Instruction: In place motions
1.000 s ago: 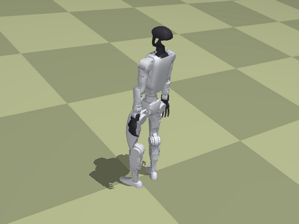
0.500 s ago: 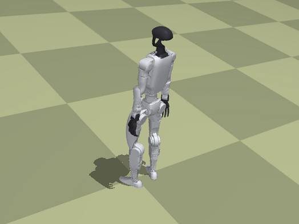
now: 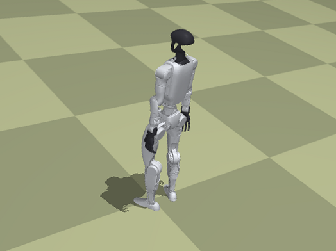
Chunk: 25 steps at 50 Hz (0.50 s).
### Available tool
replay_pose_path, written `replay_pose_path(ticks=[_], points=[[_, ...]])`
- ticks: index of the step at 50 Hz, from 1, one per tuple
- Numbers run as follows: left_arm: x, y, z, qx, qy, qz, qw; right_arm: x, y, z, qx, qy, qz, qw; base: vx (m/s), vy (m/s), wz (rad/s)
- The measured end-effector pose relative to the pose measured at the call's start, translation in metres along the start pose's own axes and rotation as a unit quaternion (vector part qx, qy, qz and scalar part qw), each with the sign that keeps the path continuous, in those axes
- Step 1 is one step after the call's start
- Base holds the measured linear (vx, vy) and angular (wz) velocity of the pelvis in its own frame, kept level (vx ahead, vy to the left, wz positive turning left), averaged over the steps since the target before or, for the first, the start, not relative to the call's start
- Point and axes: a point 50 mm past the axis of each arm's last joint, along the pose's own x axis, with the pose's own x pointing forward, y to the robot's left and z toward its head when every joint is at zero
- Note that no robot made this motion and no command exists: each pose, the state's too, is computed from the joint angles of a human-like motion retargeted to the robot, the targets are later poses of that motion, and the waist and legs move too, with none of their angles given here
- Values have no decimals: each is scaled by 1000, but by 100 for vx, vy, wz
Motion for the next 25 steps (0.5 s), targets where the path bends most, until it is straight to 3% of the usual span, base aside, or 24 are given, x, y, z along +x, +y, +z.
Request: replay_pose_path(ticks=[25], points=[[0, -2, -1, -5, 3, -2, 1000, 0, 2, 1, -4, -5, 6, 1000, 0, 0, 0]])
